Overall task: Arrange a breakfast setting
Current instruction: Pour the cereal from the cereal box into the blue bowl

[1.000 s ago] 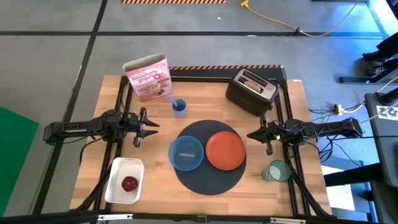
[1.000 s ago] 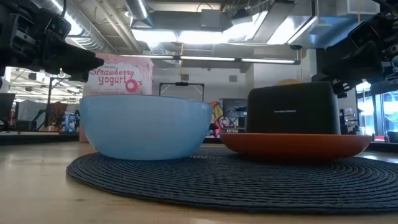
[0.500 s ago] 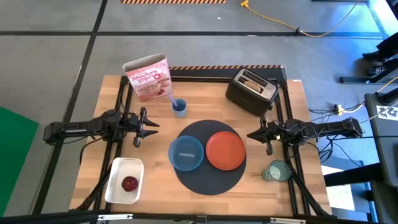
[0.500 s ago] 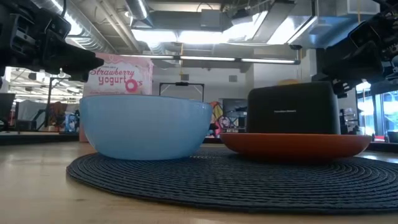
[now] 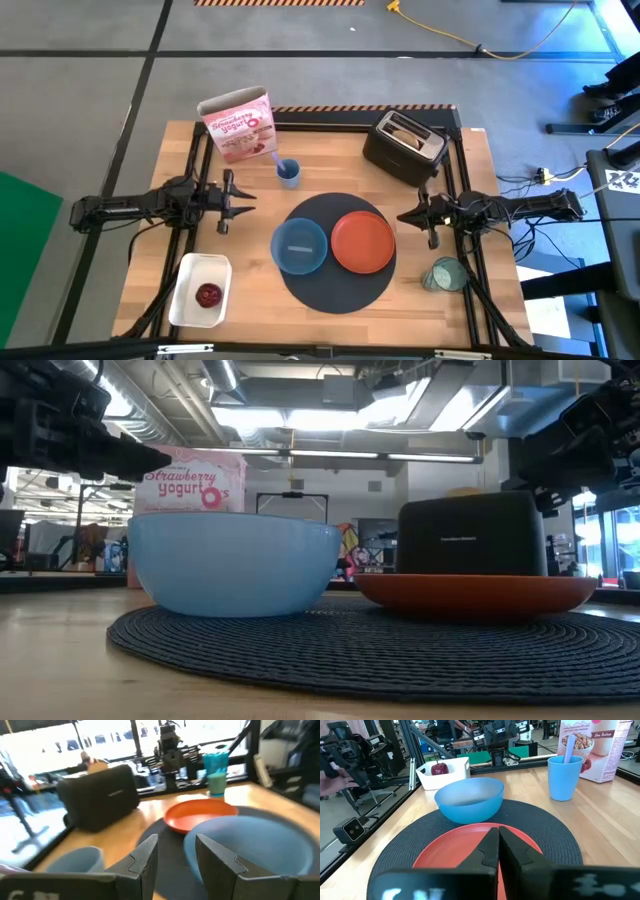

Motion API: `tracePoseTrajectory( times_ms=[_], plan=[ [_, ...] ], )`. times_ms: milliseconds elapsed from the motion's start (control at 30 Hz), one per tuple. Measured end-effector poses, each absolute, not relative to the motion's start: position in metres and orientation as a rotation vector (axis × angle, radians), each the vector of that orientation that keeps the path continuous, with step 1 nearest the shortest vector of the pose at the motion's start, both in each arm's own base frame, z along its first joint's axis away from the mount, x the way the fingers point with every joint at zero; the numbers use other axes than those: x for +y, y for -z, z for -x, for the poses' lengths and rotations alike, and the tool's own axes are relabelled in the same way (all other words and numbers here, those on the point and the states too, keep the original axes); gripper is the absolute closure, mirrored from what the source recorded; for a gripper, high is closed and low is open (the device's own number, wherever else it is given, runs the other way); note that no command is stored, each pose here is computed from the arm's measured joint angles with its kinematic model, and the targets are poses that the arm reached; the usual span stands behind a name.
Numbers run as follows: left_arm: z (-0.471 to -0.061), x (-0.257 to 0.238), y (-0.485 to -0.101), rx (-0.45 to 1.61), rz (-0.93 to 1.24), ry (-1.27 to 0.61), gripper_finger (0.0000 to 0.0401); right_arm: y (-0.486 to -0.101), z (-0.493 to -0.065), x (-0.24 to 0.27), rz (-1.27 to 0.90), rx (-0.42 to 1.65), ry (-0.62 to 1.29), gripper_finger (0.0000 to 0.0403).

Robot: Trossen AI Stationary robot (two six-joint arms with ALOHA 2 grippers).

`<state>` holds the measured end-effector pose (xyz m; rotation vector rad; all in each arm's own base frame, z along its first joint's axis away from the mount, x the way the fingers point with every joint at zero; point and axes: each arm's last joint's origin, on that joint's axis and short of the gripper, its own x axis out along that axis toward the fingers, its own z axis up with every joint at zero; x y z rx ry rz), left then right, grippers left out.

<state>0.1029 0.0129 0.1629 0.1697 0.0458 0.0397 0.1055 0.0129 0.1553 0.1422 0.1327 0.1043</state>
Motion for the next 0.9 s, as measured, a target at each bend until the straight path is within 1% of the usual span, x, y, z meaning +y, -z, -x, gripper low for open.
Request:
tracePoseTrajectory(
  times_ms=[100,233,300,367,400,467,600,700,800,867,900],
  plan=[
    [-0.103,0.014,-0.163,0.051,-0.212,-0.083,0.0276,-0.156,-0.106,0.012,-0.140,0.126,-0.077,0.0403],
    [-0.102,0.017,-0.163,0.058,-0.213,-0.192,0.0276,-0.158,-0.106,0.012,-0.144,0.103,-0.069,0.0403],
    [-0.102,0.018,-0.165,0.040,-0.137,-0.214,0.0276,-0.160,-0.106,0.012,-0.152,0.081,-0.069,0.0403],
    [-0.102,0.018,-0.165,0.024,0.008,-0.217,0.0276,-0.161,-0.106,0.012,-0.154,0.066,-0.071,0.0403],
    [-0.102,0.018,-0.165,0.015,0.048,-0.217,0.0276,-0.163,-0.106,0.012,-0.152,0.047,-0.072,0.0403],
    [-0.102,0.017,-0.165,0.009,0.062,-0.202,0.0276,-0.167,-0.106,0.012,-0.153,0.007,-0.080,0.0403],
    [-0.103,0.014,-0.166,0.012,0.064,-0.094,0.0276,-0.173,-0.106,0.012,-0.151,-0.056,-0.070,0.0403],
    [-0.103,0.013,-0.166,0.007,0.131,-0.042,0.0276,-0.179,-0.106,0.007,-0.107,-0.124,0.072,0.0403],
    [-0.103,0.013,-0.170,-0.034,0.164,-0.036,0.0276,-0.181,-0.105,0.004,-0.114,-0.146,0.205,0.0402],
    [-0.103,0.013,-0.172,-0.058,0.154,-0.052,0.0276,-0.180,-0.105,0.002,-0.116,-0.141,0.262,0.0398],
    [-0.103,0.014,-0.174,-0.083,0.124,-0.090,0.0276,-0.179,-0.105,0.001,-0.119,-0.135,0.298,0.0394]
  ],
)
